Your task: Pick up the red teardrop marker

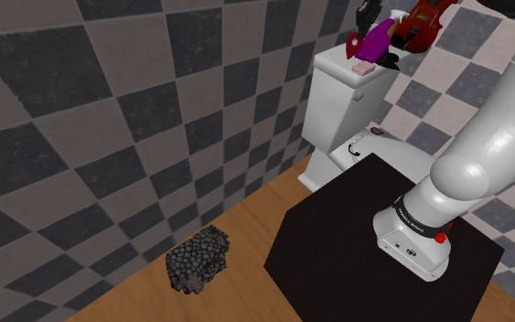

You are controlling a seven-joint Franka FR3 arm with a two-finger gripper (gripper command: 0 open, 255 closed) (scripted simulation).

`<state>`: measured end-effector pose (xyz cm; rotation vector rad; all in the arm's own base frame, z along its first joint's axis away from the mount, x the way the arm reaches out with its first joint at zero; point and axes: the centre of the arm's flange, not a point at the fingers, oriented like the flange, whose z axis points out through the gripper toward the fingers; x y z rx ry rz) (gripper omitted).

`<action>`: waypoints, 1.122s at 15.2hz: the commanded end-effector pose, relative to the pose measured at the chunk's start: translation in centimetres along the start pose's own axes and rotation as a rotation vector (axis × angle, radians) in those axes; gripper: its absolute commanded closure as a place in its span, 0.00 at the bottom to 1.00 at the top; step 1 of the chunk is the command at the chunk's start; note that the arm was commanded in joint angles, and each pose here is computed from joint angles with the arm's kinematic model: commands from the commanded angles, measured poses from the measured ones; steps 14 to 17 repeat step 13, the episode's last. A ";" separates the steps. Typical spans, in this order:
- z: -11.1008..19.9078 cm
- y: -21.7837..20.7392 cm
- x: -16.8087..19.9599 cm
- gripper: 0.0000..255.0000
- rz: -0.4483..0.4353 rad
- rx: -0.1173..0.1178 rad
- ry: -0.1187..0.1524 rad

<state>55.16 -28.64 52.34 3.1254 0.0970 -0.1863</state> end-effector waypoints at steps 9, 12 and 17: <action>-5.3 0.0 -0.6 1.00 0.000 0.000 0.000; -6.4 0.0 -0.8 1.00 0.000 0.000 0.000; -6.4 0.0 -0.8 1.00 0.000 0.000 0.000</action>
